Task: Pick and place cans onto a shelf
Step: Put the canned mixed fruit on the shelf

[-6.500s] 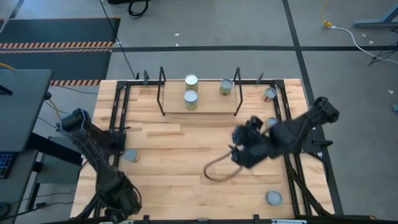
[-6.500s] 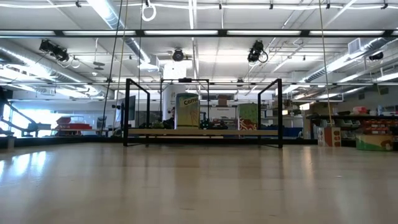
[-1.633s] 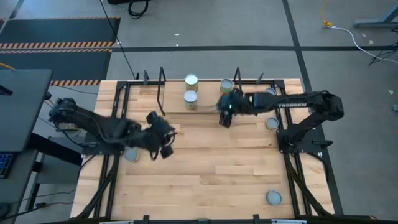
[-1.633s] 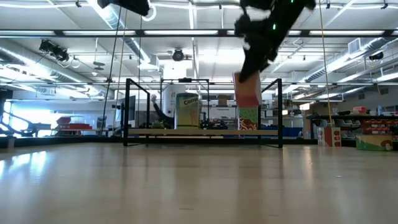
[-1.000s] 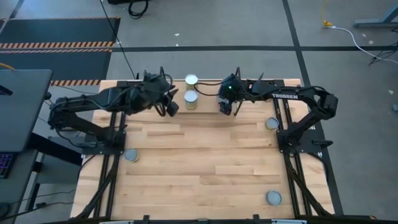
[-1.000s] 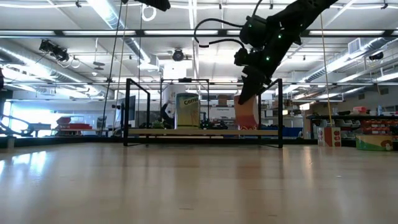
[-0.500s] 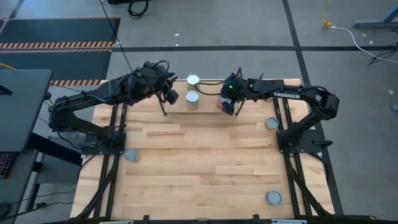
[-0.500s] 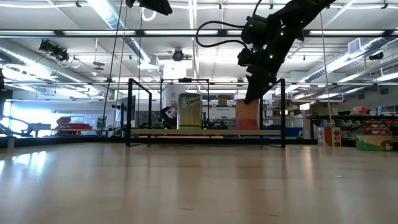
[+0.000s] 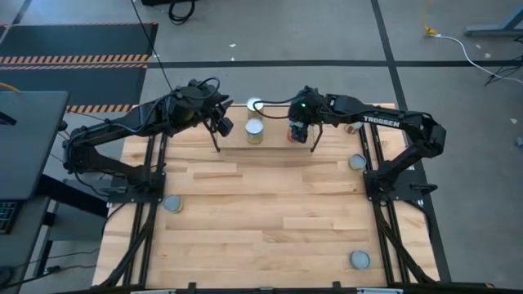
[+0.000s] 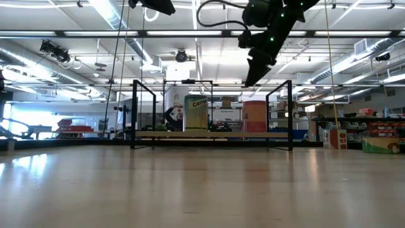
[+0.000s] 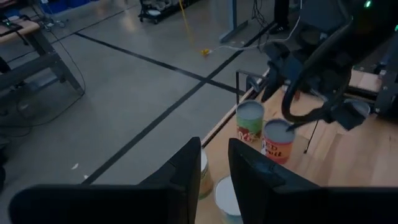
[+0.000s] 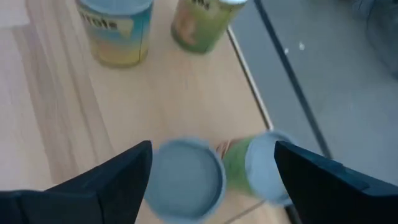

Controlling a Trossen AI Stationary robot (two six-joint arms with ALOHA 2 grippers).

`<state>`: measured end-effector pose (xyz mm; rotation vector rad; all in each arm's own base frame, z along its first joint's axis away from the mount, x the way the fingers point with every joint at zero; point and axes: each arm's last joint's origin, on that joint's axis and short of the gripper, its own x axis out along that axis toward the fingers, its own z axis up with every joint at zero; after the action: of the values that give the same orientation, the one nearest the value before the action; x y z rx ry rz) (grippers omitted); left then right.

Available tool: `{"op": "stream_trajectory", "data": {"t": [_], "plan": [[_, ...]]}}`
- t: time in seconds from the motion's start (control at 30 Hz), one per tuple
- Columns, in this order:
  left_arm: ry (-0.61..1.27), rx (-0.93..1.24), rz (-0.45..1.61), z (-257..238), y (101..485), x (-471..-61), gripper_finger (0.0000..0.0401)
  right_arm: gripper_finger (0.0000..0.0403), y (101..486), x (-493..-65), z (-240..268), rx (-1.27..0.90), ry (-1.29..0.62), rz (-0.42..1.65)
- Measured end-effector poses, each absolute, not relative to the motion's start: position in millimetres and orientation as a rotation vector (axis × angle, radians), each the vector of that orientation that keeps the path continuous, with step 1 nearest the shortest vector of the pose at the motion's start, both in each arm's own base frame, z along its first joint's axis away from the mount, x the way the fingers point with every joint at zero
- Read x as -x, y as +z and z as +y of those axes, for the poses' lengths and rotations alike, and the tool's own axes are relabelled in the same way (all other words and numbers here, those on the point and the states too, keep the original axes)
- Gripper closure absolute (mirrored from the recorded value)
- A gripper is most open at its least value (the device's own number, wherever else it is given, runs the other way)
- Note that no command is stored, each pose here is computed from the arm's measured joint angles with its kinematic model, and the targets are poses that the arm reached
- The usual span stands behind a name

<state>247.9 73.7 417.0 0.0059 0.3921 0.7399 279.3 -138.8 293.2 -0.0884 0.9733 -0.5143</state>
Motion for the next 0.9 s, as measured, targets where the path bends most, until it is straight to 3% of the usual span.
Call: {"op": "stream_trajectory", "data": {"t": [0.23, 0.37, 0.9], "plan": [[0.737, -0.03, 0.374, 73, 423, -241, 0.0312, 0.0108, 276, -306, -154, 0.153, -0.537, 0.902], [0.699, -0.052, 0.357, 72, 426, -241, 0.0312, 0.0127, 251, -316, -155, 0.136, -0.538, 0.991], [0.704, -0.048, 0.339, 73, 429, -238, 0.0312, 0.0135, 243, -316, -140, 0.162, -0.619, 1.101]]}}
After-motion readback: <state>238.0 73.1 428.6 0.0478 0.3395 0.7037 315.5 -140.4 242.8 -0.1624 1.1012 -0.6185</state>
